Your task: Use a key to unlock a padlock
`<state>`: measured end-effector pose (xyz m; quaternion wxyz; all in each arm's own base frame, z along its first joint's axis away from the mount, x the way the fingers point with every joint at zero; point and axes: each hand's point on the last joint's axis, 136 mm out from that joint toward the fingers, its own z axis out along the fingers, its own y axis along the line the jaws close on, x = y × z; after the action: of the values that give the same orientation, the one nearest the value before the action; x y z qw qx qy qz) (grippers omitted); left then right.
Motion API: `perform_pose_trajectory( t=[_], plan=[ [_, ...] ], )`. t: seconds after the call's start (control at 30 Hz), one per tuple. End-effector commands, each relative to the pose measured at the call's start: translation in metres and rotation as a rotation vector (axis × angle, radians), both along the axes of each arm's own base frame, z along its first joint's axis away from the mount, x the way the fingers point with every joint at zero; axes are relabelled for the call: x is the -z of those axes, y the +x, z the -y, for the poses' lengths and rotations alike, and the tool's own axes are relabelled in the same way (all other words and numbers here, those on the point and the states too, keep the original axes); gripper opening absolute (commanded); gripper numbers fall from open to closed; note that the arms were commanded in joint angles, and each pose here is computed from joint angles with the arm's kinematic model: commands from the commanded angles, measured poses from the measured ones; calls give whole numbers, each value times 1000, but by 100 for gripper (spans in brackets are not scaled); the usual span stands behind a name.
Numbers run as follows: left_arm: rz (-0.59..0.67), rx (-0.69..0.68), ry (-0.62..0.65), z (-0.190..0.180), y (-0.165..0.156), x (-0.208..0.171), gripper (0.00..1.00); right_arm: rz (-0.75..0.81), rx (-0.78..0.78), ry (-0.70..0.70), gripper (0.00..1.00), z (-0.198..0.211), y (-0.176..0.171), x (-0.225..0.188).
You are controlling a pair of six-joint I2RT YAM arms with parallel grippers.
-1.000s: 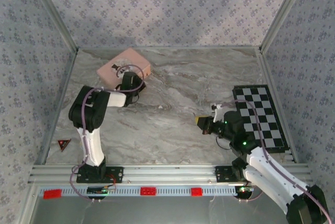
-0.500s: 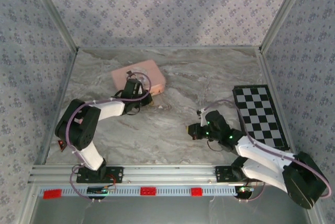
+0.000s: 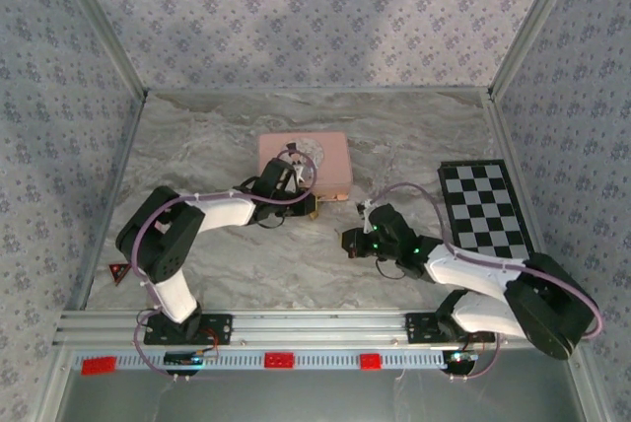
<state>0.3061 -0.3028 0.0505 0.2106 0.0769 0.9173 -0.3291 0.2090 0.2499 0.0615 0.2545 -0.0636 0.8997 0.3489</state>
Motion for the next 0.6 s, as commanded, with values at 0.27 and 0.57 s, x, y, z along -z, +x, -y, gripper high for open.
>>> perform_pose_trajectory(
  t=[0.27,0.57],
  plan=[
    [79,-92,-24,-25,-16,11,19,31,21,39,0,-9,10,-19],
    [152,-251,-97,-43,-16,10,42,56,28,44,0,-4,10,-27]
  ],
)
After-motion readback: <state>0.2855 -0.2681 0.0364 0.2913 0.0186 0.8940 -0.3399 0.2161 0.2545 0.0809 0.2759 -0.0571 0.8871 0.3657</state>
